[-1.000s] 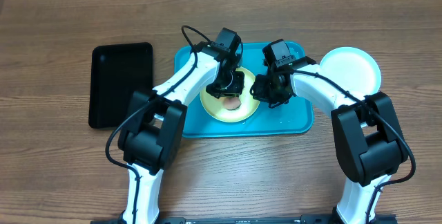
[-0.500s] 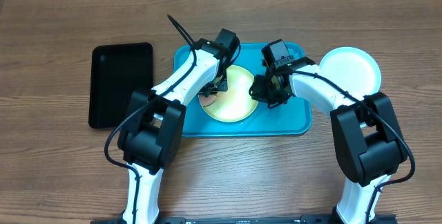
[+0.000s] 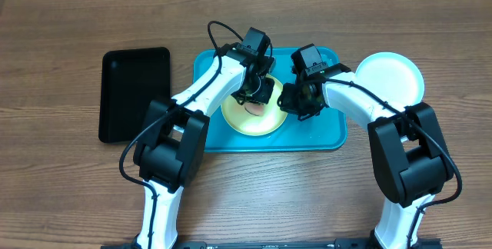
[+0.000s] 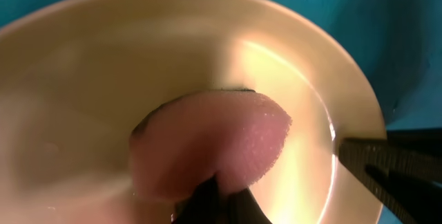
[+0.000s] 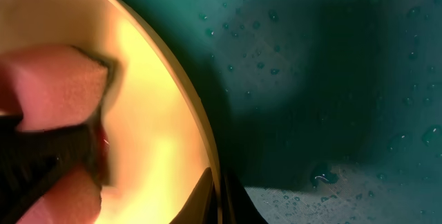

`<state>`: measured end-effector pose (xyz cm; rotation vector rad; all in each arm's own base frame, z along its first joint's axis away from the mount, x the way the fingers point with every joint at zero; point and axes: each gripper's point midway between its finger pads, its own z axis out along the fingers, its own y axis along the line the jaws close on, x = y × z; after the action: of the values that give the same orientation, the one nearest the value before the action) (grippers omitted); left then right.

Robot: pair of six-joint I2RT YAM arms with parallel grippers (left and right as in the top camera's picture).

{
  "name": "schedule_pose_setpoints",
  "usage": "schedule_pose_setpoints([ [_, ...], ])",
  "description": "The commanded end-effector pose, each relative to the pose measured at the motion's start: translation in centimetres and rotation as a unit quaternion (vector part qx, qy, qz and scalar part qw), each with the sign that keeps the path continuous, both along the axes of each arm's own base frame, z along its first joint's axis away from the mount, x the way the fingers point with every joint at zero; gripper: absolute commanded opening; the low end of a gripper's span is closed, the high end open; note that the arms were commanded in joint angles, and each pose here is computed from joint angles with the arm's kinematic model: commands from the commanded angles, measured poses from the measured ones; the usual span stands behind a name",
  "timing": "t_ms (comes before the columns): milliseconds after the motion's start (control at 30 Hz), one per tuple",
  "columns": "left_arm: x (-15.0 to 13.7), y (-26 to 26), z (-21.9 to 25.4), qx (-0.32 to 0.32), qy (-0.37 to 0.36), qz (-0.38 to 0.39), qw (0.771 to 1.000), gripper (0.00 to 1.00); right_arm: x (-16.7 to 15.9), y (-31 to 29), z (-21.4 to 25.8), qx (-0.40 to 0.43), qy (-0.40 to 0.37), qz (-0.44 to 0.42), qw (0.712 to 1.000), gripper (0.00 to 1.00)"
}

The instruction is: Clean dirty plates on tray and stack at the side

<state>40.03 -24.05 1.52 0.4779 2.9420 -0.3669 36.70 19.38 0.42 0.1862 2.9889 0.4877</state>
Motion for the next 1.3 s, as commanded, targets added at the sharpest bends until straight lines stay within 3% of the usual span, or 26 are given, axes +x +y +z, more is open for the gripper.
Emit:
schedule_pose_setpoints([
  [0,1.3,4.2,-2.1,0.114,-0.026,0.105,0.987,0.04,-1.9,-1.2,-2.6,-0.035,0.034,0.003,0.999,0.04],
  [167,1.0,10.2,-1.2,0.248,-0.063,0.24,0.936,0.04,-1.9,-1.2,-2.6,-0.035,0.034,0.003,0.999,0.04],
  [267,-0.3,10.3,-1.4,0.252,-0.035,0.247,0.935,0.04,-1.9,-1.2,-2.6,-0.035,0.034,0.003,0.999,0.04],
  [333,-1.4,8.8,-1.9,0.224,0.0,0.226,0.948,0.04,-1.9,-1.2,-2.6,-0.034,0.033,0.003,0.999,0.04],
  [500,-4.6,1.9,-2.4,0.074,0.095,0.06,0.991,0.04,-1.9,-1.2,-2.6,-0.034,0.033,0.003,0.999,0.04],
  [633,-6.6,-2.8,-1.1,-0.052,0.125,-0.06,0.989,0.04,-1.9,-1.2,-2.6,-0.034,0.034,0.003,0.999,0.04],
  [733,-6.0,-3.2,-1.1,-0.059,0.112,-0.061,0.99,0.04,-1.9,-1.2,-2.6,-0.035,0.034,0.003,0.999,0.04],
  [967,-0.9,0.5,-2.0,0.023,0.036,0.081,0.996,0.04,-1.9,-1.2,-2.6,-0.036,0.034,0.002,0.999,0.04],
  [1133,2.5,6.7,-1.9,0.136,-0.043,0.228,0.963,0.04,-1.9,-1.2,-2.6,-0.036,0.034,0.003,0.999,0.04],
  [1267,2.8,9.2,-1.5,0.184,-0.065,0.272,0.942,0.04,-1.9,-1.2,-2.6,-0.036,0.034,0.003,0.999,0.04],
])
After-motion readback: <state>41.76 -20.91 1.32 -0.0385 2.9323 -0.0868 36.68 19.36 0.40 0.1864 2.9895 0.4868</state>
